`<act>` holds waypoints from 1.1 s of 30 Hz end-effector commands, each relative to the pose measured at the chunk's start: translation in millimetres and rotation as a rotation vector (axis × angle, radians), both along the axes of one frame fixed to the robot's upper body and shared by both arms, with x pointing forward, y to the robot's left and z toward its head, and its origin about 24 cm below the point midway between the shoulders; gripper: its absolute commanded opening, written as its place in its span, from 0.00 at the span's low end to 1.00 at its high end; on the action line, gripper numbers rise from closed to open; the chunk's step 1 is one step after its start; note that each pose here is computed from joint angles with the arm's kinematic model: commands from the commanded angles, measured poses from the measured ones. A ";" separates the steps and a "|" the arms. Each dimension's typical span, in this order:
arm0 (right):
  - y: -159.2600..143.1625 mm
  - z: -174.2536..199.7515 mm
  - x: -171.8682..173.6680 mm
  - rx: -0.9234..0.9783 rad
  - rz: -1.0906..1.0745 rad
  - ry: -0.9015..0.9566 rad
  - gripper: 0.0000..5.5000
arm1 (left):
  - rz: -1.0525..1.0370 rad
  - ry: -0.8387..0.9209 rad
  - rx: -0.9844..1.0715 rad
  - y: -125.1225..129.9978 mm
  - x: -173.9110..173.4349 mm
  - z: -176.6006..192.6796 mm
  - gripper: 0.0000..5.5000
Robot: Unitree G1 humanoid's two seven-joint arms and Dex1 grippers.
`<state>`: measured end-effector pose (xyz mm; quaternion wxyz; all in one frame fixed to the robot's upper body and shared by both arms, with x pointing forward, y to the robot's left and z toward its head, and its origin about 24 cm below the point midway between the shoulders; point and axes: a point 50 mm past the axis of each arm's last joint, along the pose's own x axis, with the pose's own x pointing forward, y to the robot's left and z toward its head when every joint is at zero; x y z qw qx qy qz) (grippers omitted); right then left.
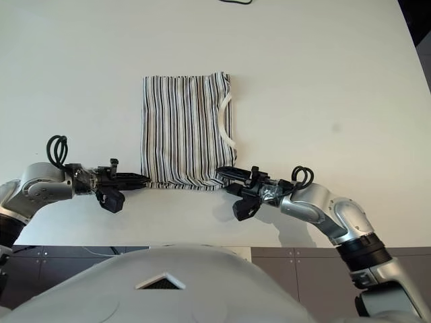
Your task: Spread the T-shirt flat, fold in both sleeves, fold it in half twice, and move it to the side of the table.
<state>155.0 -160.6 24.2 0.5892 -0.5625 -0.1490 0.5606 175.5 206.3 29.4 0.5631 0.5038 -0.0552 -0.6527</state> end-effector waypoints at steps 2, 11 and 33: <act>-13.8 -17.0 -8.2 -0.141 0.006 0.108 0.40 | 0.002 0.011 0.035 3.9 0.8 -8.6 0.02; -8.0 -11.2 -1.6 -0.127 0.003 0.142 0.06 | -0.014 -0.003 0.015 3.8 2.2 -9.4 0.02; -15.7 144.7 -6.5 0.237 -0.160 0.755 0.02 | 0.278 0.594 -0.383 -4.0 -28.2 104.9 0.02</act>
